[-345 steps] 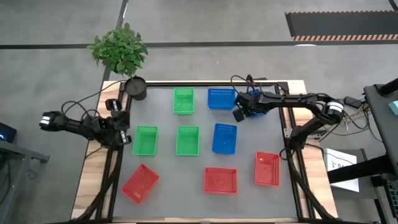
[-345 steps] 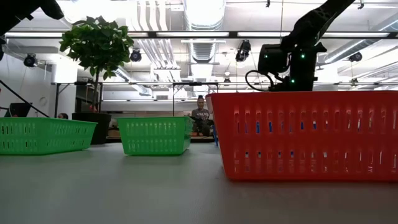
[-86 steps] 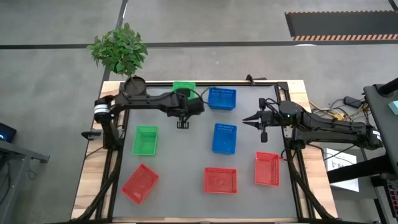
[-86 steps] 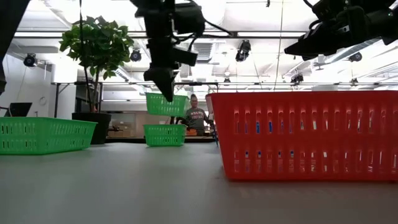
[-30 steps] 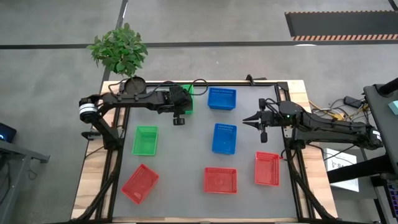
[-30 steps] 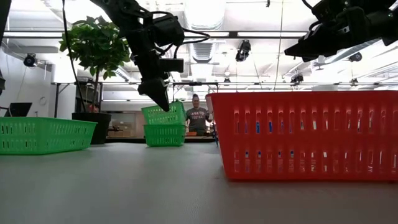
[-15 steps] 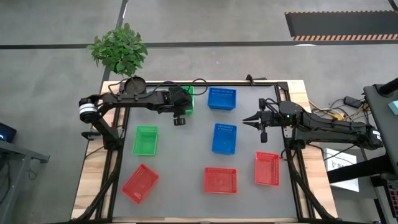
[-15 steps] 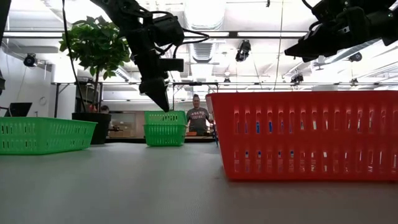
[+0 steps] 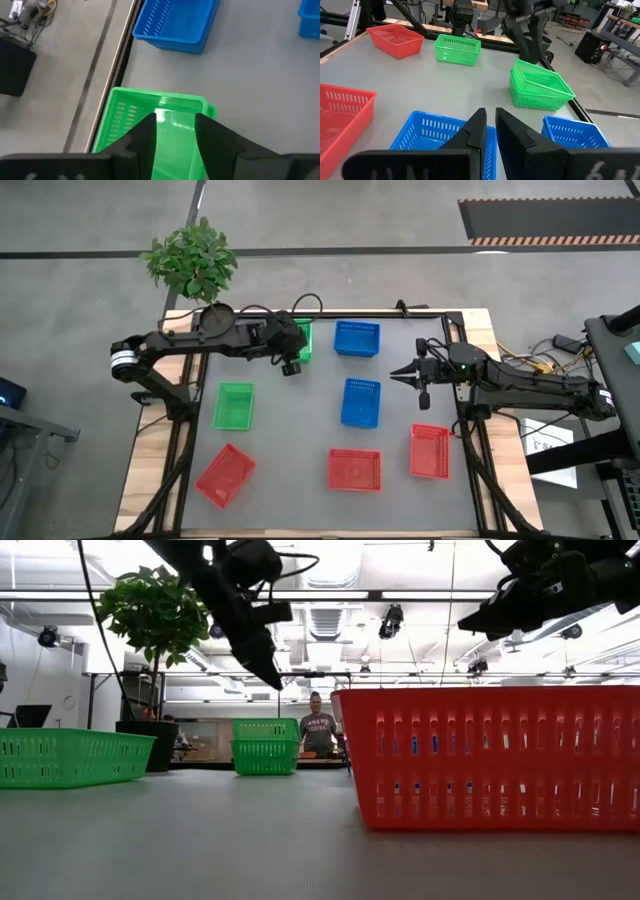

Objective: Stack baskets by color
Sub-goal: Stack the bottom right green basket on the top green basket

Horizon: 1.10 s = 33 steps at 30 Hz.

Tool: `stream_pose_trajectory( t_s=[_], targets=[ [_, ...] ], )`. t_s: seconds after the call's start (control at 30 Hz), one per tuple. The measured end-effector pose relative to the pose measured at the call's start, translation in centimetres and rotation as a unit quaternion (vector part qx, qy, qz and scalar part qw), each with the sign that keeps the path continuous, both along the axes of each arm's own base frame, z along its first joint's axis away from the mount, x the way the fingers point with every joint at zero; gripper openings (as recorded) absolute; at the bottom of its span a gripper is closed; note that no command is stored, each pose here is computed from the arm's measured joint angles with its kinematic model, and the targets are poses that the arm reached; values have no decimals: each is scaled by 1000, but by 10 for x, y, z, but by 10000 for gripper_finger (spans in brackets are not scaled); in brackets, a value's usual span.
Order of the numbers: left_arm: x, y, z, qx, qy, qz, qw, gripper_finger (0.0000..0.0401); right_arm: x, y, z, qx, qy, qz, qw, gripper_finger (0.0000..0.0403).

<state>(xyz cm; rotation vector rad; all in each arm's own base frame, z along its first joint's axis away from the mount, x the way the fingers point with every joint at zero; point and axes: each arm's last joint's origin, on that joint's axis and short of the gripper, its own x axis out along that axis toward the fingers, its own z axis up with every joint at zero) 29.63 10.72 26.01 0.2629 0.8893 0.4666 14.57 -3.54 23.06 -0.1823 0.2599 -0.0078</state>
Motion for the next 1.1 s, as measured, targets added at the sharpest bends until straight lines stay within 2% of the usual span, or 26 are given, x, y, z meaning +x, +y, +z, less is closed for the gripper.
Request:
stream_pose_trajectory(
  t_s=[0.33,0.6,0.77,0.87,1.0,1.1],
  targets=[
    [-11,-3,-46,0,-6,17,1000,118,0,0,-2,5,2,-1,1000,33],
    [-10,-2,-44,13,-13,27,999,118,0,0,-2,6,1,-1,1000,33],
    [-4,-5,-26,14,-43,7,999,117,0,0,-5,7,5,-2,1000,33],
    [-4,-5,-23,20,-42,-12,999,89,0,0,-6,7,6,-2,1000,33],
    [-10,-1,-33,15,-25,-2,1000,13,0,0,-6,7,7,-2,1000,33],
    [-14,0,-43,10,-13,17,1000,10,0,0,-6,7,7,-2,1000,33]
  ],
)
